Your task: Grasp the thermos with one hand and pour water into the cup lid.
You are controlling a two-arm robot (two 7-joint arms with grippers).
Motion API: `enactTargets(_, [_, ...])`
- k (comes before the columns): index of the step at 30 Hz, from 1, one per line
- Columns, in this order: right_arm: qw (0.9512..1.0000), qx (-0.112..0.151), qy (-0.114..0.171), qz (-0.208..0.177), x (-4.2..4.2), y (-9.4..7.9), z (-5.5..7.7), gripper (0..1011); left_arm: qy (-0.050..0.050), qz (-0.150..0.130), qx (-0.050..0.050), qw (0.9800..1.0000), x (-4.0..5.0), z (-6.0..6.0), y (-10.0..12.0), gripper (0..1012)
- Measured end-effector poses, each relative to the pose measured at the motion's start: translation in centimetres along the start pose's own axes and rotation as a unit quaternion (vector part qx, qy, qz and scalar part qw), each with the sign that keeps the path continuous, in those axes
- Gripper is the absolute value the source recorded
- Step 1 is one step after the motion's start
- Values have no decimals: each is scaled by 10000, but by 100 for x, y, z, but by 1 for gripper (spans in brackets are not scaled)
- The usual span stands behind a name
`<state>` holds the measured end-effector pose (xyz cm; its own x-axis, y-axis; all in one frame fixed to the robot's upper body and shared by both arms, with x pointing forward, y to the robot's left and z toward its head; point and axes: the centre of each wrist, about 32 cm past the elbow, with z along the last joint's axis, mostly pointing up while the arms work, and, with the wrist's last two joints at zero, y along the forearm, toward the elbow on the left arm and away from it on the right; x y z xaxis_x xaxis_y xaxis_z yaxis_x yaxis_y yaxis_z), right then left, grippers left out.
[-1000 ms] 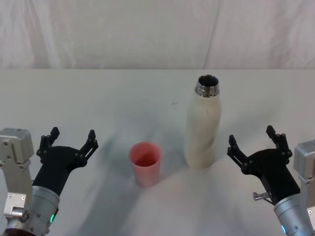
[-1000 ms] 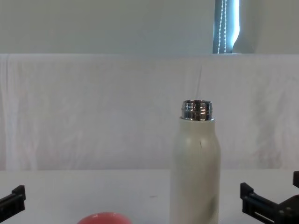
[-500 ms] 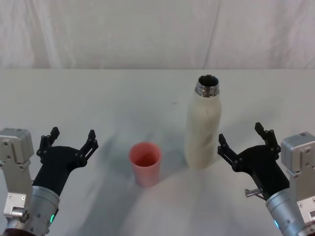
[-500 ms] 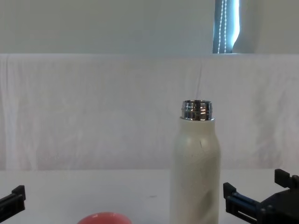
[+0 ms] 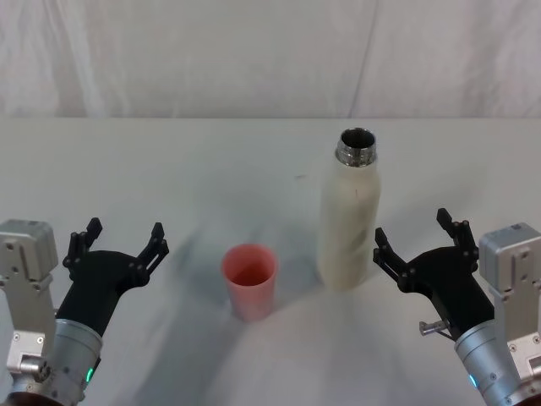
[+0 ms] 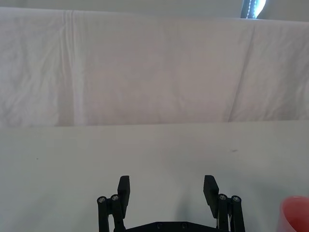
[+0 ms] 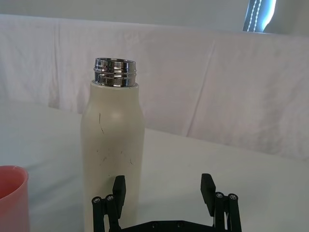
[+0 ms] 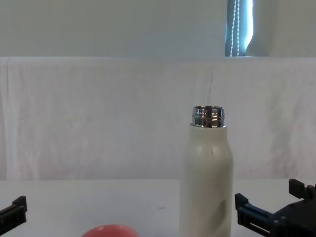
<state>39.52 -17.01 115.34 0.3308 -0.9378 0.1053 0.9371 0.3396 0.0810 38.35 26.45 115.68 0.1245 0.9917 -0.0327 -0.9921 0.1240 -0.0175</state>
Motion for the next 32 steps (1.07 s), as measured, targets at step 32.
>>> enactTargets(32, [10000, 19, 7, -1, 0, -7, 8, 1001, 0, 0, 0, 10000, 0, 0, 0, 1001])
